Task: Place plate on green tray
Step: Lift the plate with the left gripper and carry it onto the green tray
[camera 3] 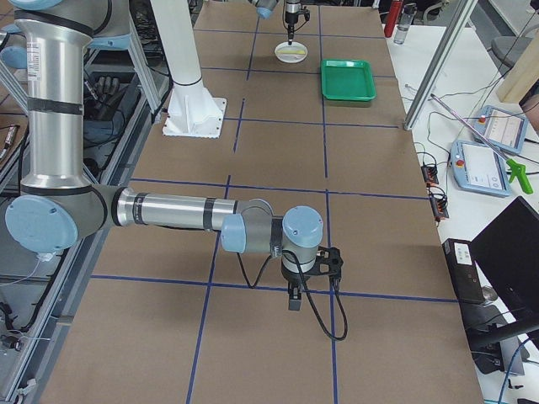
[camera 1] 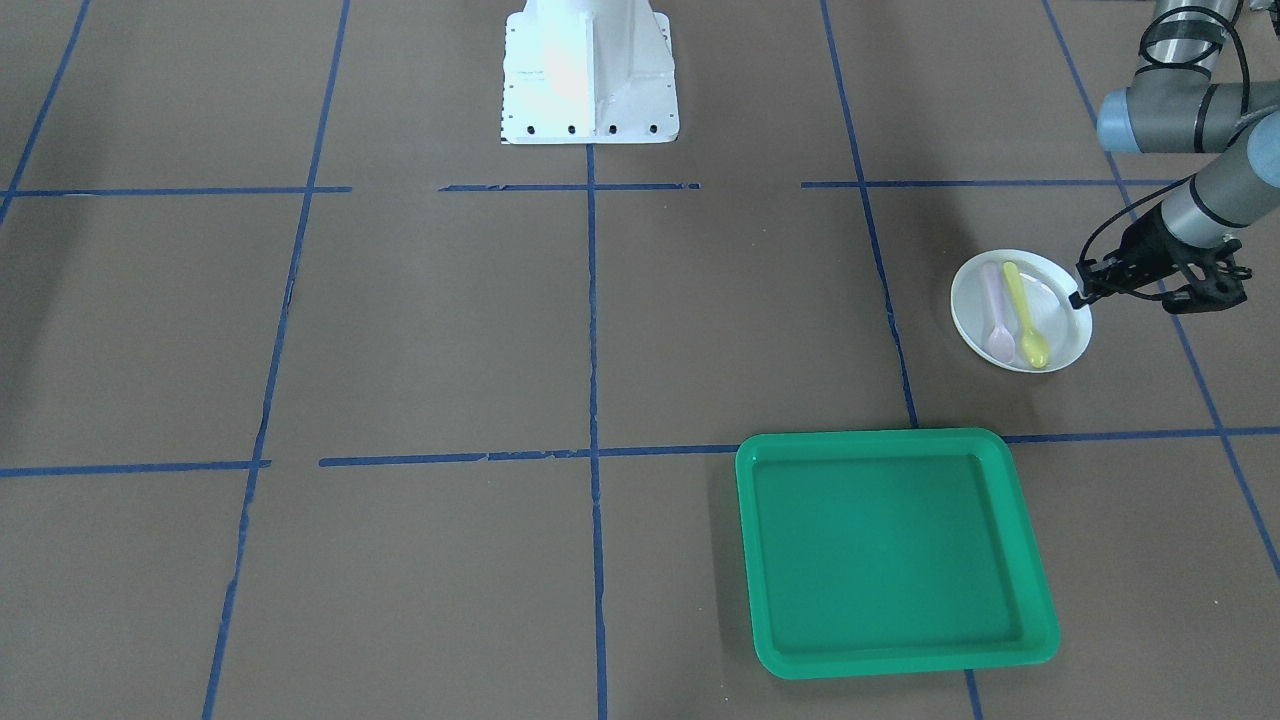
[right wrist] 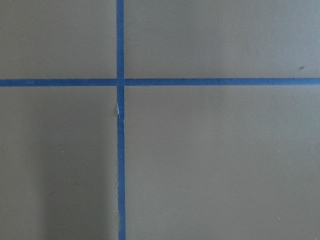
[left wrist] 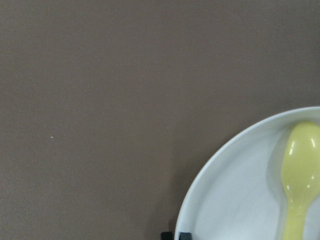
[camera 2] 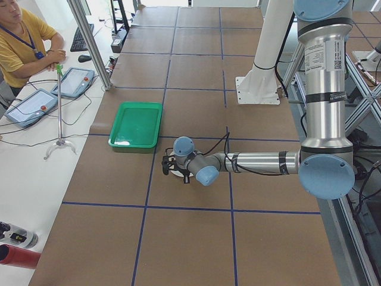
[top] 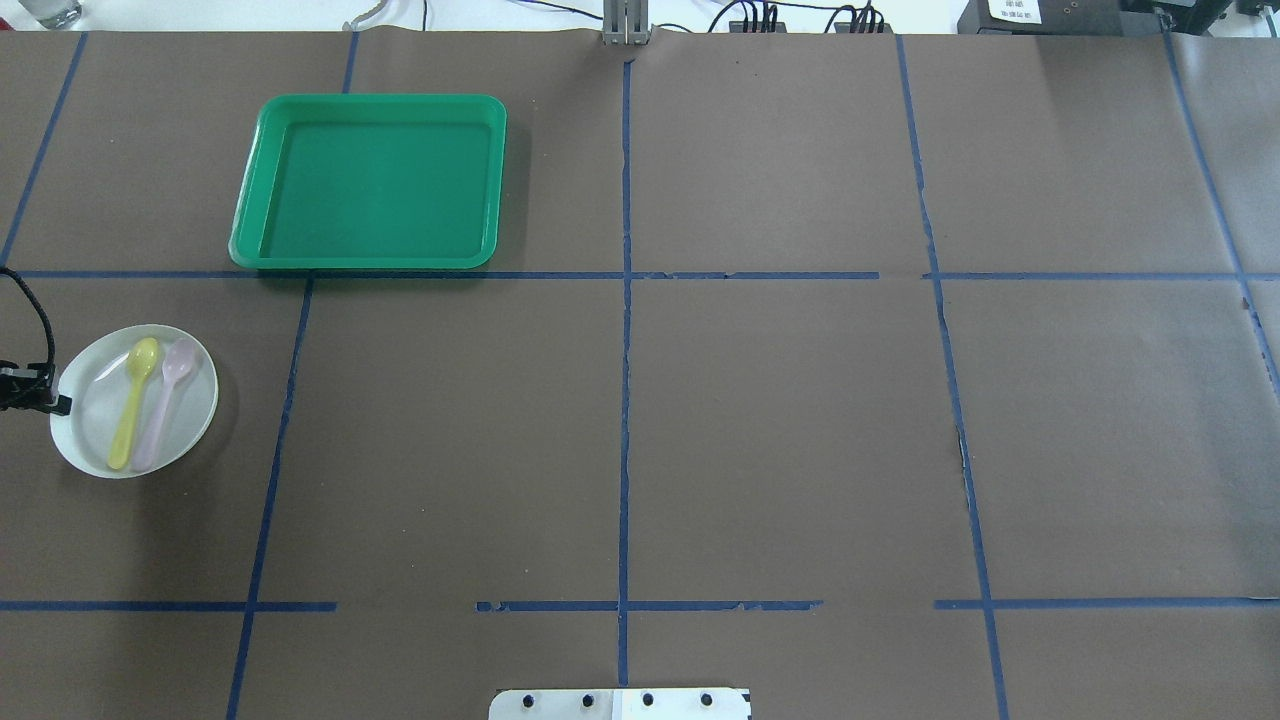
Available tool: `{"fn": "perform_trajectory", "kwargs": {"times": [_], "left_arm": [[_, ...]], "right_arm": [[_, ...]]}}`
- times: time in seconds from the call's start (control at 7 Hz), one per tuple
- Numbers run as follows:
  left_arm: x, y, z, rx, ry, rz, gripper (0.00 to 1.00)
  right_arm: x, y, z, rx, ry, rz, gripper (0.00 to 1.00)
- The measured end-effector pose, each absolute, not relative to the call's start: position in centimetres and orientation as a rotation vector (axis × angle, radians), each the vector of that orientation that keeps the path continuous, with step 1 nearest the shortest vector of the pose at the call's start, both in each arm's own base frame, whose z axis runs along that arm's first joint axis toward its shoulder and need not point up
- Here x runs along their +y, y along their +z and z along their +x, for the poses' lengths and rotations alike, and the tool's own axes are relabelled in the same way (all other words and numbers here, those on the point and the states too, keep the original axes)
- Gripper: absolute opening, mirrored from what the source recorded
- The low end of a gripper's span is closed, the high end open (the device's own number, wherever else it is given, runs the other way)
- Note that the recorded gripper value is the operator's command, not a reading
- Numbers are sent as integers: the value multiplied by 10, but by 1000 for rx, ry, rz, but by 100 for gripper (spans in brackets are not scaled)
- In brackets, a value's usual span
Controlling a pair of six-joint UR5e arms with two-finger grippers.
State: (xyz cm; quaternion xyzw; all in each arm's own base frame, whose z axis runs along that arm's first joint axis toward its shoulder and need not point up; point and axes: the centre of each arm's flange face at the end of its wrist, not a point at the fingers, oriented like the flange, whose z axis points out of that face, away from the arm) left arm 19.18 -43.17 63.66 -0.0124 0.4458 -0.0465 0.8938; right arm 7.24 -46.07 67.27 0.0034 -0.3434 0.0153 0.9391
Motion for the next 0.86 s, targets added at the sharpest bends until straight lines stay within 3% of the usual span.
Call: {"fn": "perform_trajectory", "kwargs": {"times": [0.29, 0.57, 0.86], "left_arm": [[-447, 562, 208, 1060, -133, -59, 0], [-504, 485, 244, 1154, -312, -142, 0], [-575, 454, 284, 1137, -582, -232, 0]], "right_arm": [[-461, 673, 72, -701, 31, 7, 100], [-461, 673, 72, -701, 31, 7, 100], [-461, 673, 72, -701, 31, 7, 100]]}}
